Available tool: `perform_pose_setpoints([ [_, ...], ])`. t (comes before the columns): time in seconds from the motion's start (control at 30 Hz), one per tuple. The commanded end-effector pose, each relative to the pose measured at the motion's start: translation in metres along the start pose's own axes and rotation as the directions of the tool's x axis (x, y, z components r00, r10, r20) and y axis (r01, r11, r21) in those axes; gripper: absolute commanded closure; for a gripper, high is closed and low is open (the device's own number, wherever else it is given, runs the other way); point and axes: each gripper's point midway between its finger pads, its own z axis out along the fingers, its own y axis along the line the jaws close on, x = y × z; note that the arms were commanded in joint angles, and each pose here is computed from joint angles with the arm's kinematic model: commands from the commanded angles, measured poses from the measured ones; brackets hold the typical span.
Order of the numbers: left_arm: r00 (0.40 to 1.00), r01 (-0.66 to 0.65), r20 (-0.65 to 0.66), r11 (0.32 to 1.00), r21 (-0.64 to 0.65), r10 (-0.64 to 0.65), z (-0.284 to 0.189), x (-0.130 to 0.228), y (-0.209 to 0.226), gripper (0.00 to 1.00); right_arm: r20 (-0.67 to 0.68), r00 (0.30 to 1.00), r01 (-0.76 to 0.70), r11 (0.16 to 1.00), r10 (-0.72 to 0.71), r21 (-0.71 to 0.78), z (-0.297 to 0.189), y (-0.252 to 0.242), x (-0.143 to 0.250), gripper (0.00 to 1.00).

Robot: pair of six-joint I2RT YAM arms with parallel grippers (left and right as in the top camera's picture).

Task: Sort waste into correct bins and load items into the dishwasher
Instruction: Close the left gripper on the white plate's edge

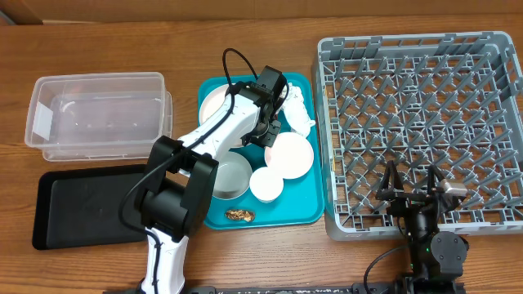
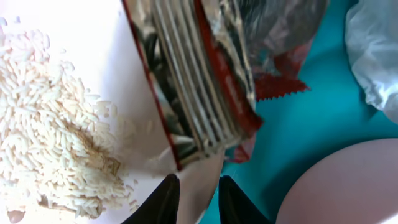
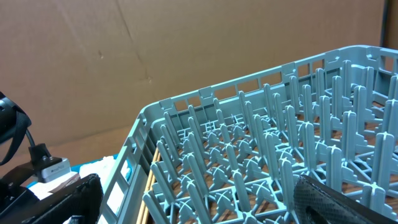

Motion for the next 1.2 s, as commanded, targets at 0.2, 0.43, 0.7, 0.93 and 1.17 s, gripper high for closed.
perform_pose_setpoints([
  [0.2,1.0,-0.013,-0.023,1.0,0.0,0.013,0.0099,0.0066,-0.0009,0.81,0.003,1.0,0.004,1.0,-0.004,-0.003,0.0002,-0.0004,0.0018,0.0],
  [0.43,1.0,-0.014,-0.026,1.0,-0.001,0.014,0.0099,0.0073,-0.0007,0.93,0.003,1.0,0.004,1.0,-0.004,-0.003,0.0002,-0.0004,0.0018,0.0],
  [0.7,1.0,-0.005,-0.018,1.0,0.0,0.005,0.0099,0.0055,-0.001,0.96,0.003,1.0,0.004,1.0,-0.004,-0.003,0.0002,-0.0004,0.0018,0.0],
  [0.93,1.0,-0.003,-0.018,1.0,0.0,0.003,0.0099,0.0054,-0.001,0.96,0.003,1.0,0.004,1.0,-0.004,-0.003,0.0002,-0.0004,0.0018,0.0],
  [1.17,1.0,-0.003,-0.019,1.0,-0.004,0.003,0.01,0.0057,-0.0002,0.96,0.003,1.0,0.004,1.0,-0.004,-0.003,0.0002,-0.0004,0.0018,0.0],
])
